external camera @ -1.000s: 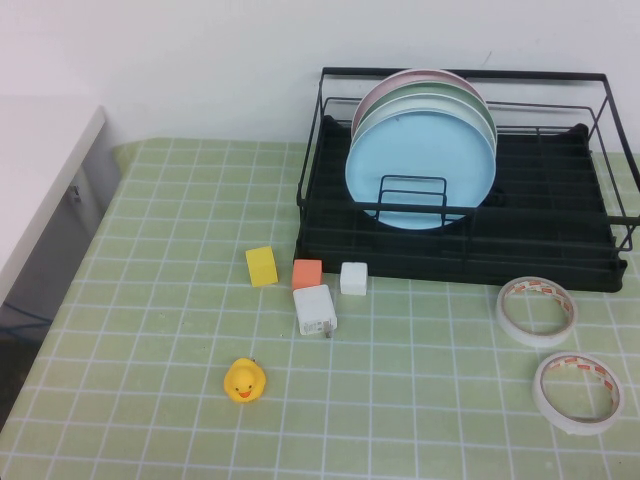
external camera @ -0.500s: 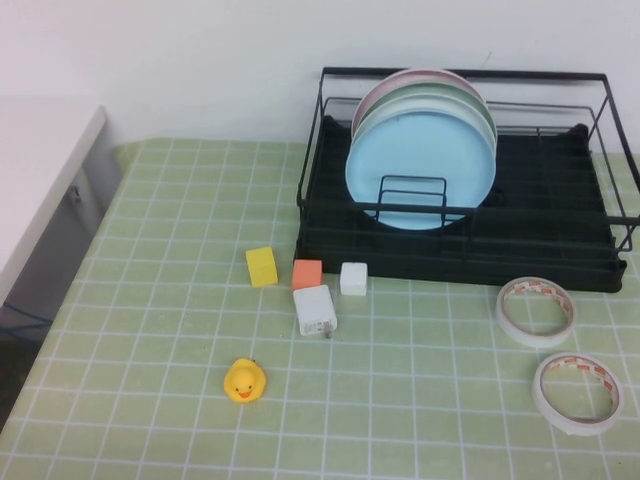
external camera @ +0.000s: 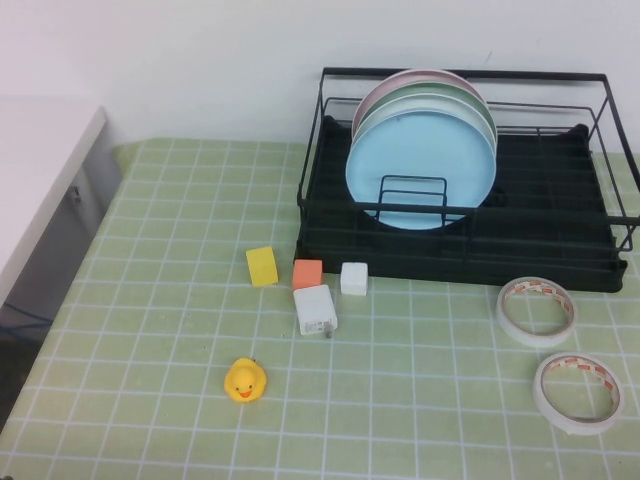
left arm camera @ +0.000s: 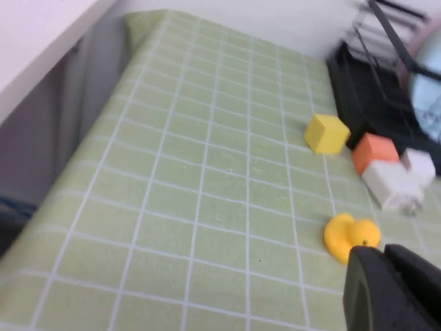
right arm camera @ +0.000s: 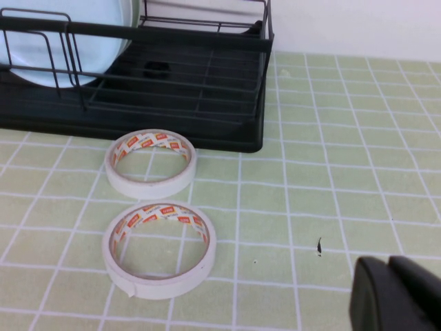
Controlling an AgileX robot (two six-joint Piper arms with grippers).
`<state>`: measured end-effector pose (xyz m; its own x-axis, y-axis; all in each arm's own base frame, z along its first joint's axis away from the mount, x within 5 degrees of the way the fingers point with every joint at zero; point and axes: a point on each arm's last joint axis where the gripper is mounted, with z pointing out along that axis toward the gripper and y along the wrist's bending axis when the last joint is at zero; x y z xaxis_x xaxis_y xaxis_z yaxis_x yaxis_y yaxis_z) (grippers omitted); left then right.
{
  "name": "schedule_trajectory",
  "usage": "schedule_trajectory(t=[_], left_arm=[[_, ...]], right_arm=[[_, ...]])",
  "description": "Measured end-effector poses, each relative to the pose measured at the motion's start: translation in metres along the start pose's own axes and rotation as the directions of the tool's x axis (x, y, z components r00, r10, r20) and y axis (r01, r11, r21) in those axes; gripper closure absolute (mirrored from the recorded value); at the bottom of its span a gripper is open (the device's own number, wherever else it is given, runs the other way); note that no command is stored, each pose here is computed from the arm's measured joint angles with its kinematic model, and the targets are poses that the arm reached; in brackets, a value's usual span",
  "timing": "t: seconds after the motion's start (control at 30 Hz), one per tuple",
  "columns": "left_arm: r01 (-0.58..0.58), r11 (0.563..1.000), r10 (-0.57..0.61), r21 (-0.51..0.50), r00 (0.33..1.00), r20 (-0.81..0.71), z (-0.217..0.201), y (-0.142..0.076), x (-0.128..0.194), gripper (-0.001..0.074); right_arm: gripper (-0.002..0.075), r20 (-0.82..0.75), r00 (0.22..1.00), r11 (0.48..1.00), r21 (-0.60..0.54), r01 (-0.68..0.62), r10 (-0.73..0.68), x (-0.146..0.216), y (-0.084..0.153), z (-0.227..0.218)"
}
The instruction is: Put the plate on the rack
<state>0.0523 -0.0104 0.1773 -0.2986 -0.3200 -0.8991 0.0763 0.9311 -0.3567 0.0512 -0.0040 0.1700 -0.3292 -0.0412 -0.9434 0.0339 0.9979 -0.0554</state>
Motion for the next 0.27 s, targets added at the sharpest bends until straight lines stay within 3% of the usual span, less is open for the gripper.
schedule_trajectory(t=[0.1, 0.27], left_arm=[[-0.100, 0.995, 0.100, 0.018, 0.995, -0.005, 0.0000, -0.0009, 0.0004, 0.0735], [-0.132, 0.991, 0.132, 0.020, 0.991, -0.005, 0.0000, -0.0011, 0.0004, 0.0736]], right_arm=[[0.0715, 0.000, 1.000, 1.000, 0.000, 0.000, 0.000, 0.0000, 0.0000, 0.0000], [0.0715, 0.000, 1.000, 1.000, 0.000, 0.000, 0.000, 0.0000, 0.0000, 0.0000]])
